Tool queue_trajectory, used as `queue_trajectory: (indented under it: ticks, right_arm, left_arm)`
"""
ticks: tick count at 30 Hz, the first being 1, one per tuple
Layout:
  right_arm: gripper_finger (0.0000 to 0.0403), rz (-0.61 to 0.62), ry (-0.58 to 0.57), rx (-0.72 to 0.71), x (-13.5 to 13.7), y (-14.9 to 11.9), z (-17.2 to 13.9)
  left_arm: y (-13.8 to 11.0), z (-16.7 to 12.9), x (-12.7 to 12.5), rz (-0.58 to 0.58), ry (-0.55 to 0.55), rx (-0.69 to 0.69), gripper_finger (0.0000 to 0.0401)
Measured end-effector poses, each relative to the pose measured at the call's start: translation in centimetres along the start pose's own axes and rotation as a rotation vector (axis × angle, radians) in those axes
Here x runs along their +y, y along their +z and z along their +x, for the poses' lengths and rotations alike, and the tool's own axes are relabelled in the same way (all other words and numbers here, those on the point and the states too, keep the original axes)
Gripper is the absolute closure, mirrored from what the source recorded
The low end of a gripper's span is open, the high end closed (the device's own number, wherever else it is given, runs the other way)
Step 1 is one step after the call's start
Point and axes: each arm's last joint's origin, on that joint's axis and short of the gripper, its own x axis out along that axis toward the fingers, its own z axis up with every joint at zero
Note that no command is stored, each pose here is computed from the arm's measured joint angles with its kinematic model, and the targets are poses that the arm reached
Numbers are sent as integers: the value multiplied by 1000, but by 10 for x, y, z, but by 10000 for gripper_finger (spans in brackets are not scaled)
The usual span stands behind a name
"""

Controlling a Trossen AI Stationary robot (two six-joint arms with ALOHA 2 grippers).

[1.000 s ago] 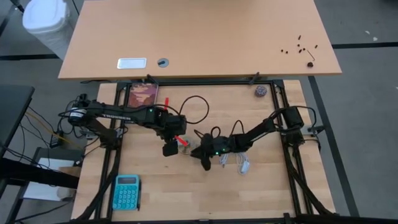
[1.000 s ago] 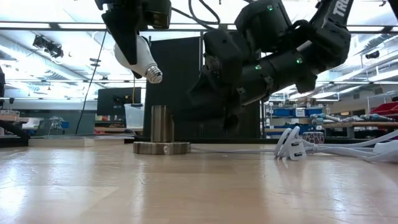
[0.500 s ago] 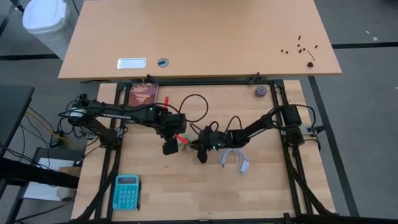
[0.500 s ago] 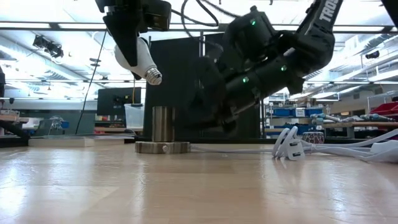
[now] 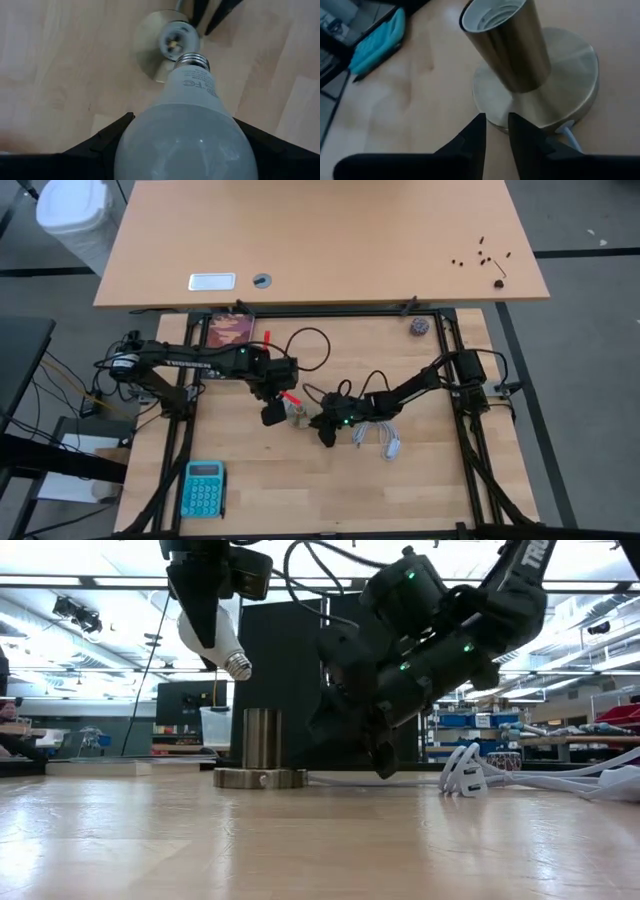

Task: Screw lightbulb
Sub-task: Insert the white lightbulb into the lamp

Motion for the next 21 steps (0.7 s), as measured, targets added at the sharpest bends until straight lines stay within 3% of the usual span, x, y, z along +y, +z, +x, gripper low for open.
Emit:
queue_trajectory:
  ticks: [9,21]
  right_arm:
    - [324,-52,12,-41,22,5,-15]
    - [325,-96,70,-142,11,26,-12]
  left_arm:
    - [0,-1,-1,46,-41,9,128]
    - [5,-12,-6,112,-55,-25,128]
